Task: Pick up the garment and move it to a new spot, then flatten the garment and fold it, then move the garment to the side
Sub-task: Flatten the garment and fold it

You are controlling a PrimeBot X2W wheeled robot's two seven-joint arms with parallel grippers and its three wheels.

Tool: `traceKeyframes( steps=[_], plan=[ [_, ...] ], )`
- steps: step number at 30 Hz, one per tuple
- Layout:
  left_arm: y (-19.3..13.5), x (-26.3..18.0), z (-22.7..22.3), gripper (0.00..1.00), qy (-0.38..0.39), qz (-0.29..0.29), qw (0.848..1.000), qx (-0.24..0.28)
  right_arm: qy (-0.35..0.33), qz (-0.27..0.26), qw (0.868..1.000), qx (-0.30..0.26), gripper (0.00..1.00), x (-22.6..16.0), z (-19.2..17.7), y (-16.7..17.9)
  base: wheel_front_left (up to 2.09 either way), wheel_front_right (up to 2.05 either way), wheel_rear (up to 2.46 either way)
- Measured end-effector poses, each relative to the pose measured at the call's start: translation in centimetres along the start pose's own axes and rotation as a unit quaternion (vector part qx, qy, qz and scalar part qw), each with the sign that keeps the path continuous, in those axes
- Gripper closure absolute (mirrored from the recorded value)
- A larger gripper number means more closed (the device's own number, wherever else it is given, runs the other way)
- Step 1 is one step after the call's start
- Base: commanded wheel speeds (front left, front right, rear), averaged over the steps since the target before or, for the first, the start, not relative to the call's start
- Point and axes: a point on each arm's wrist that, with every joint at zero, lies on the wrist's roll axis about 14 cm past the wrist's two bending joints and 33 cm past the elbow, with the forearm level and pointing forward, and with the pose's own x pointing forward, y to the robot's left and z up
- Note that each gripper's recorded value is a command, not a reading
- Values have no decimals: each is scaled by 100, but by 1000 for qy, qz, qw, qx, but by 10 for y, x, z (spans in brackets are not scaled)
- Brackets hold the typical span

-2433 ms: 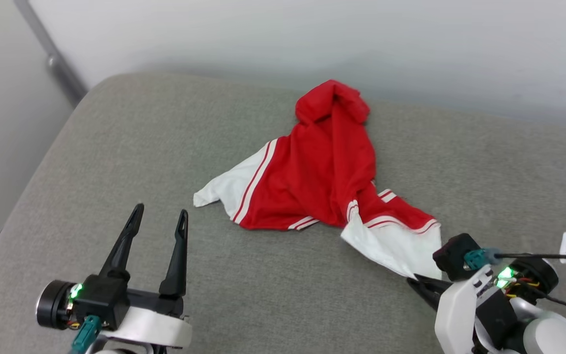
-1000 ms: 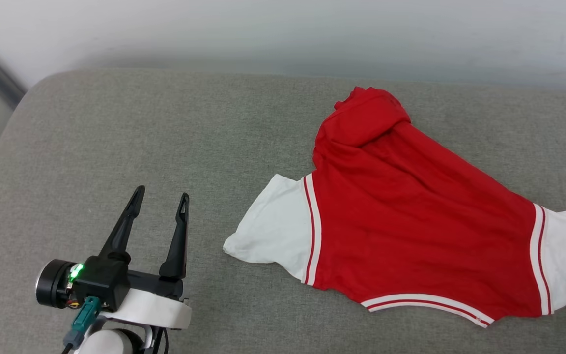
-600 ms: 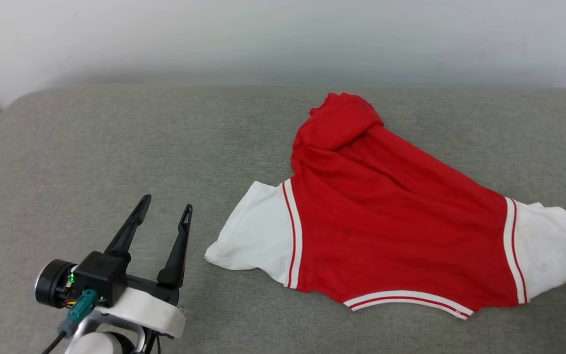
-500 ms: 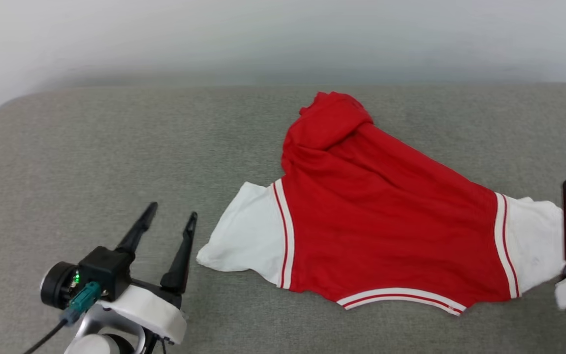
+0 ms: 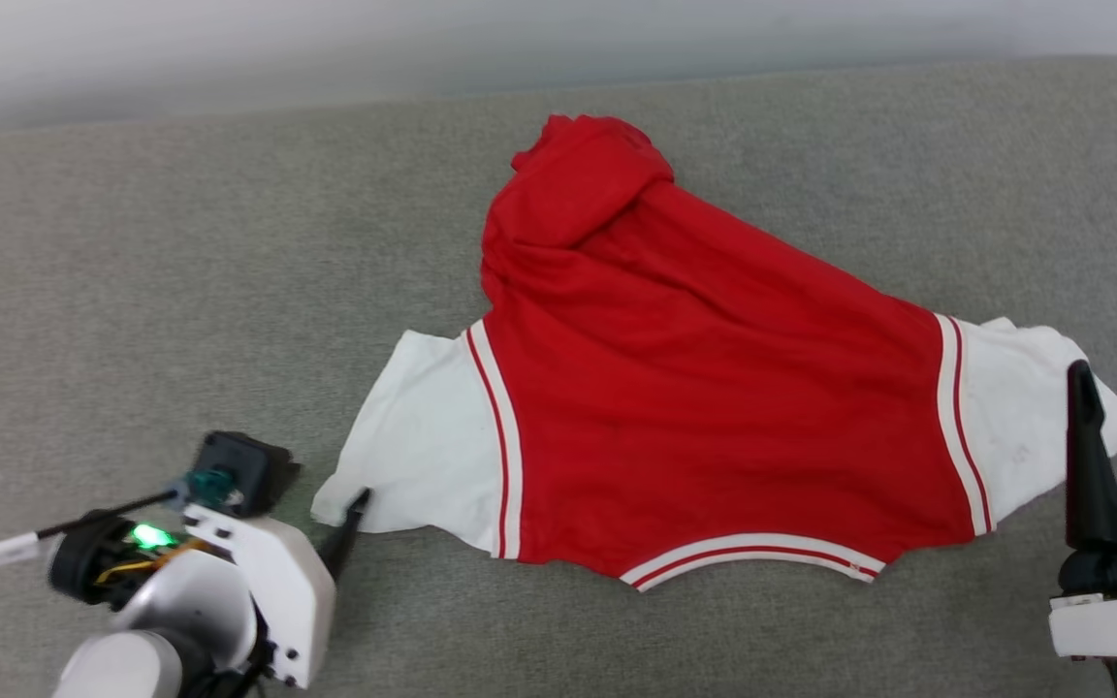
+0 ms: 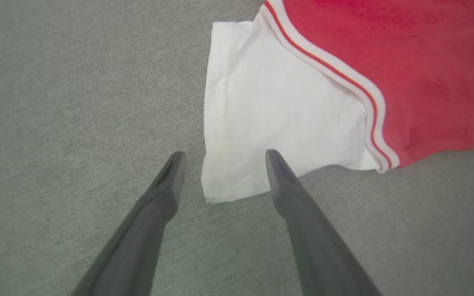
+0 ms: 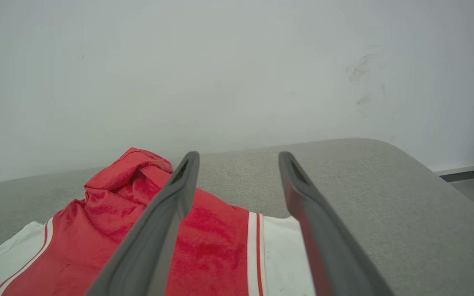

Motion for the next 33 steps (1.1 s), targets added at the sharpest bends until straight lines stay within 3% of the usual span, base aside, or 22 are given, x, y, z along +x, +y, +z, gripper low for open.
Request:
traceKeyframes(
  steps=[5,12,13,14,15,20,26,29,33],
  plan=[
    [19,18,-33,0,81,36,996,-14,8,10,1000,-3,0,-2,-11,3,0,0,0],
    [10,31,-44,0,110,11,994,-24,25,-18,1000,-1,0,-7,-26,-14,0,0,0],
    [10,32,-45,34,114,7,993,-25,27,-20,999,-1,0,-8,-27,-15,0,0,0],
    [9,32,-46,83,117,4,993,-24,28,-22,999,-2,0,-8,-28,-16,0,0,0],
    [7,33,-47,100,119,0,993,-27,30,-23,999,-4,0,-9,-30,-17,0,0,0],
    [-1,32,-44,100,107,-8,994,-37,46,-19,999,-19,0,-10,-35,-17,0,0,0],
    [17,14,-36,100,57,42,995,-64,104,10,994,-36,0,-15,-45,-11,0,0,0],
    [33,-2,-26,100,25,72,995,-70,164,13,985,-47,0,-20,-61,-15,0,0,0],
    [57,-28,2,100,-41,119,990,-64,269,-2,961,-66,0,-32,-87,-30,0,0,0]
  ],
)
